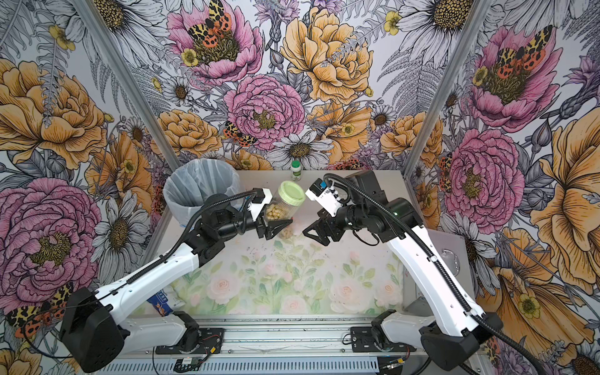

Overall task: Empty moldy peanuts from jars
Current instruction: Unscrew the lid from the jar.

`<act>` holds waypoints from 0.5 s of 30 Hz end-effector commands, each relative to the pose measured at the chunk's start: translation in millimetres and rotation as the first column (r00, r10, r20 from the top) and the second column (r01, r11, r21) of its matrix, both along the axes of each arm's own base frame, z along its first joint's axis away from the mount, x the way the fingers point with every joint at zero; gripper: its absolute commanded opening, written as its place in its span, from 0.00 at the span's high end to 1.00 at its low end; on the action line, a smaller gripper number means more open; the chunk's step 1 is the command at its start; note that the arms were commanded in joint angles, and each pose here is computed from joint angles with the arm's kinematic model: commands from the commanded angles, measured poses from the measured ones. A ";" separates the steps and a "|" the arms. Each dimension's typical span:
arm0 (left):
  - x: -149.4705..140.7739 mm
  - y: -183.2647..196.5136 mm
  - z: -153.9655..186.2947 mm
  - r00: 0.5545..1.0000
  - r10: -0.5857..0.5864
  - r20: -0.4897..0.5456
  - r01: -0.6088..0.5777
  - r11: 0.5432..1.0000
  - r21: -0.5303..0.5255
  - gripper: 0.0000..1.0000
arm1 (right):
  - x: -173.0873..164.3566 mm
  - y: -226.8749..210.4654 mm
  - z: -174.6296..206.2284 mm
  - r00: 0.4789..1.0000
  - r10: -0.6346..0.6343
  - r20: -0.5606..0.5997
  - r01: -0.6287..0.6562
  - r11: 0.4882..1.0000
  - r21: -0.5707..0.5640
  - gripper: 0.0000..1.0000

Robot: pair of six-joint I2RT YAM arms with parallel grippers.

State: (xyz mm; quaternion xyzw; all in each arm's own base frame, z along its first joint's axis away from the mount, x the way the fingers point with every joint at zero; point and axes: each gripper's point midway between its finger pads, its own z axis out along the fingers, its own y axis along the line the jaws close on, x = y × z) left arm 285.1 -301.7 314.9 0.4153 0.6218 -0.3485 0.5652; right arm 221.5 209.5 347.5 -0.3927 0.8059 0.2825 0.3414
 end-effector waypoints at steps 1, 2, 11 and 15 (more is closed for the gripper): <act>9.8 4.1 34.2 0.985 0.091 0.144 -0.085 0.995 -0.049 0.76 | 12.5 -16.3 25.6 0.982 -0.184 0.050 0.181 0.981 0.067 0.11; 10.5 2.3 31.8 0.982 0.108 0.155 -0.104 0.994 -0.037 0.75 | 19.6 -19.0 38.3 0.966 -0.258 0.026 0.254 0.960 0.116 0.10; 14.8 -16.0 15.0 0.958 0.177 0.225 -0.193 0.980 0.048 0.75 | 66.5 -16.0 78.8 0.775 -0.541 -0.326 0.626 0.728 0.279 0.10; 16.2 -19.6 13.2 0.958 0.175 0.228 -0.193 0.980 0.057 0.75 | 76.9 -9.3 79.7 0.759 -0.543 -0.360 0.643 0.712 0.282 0.09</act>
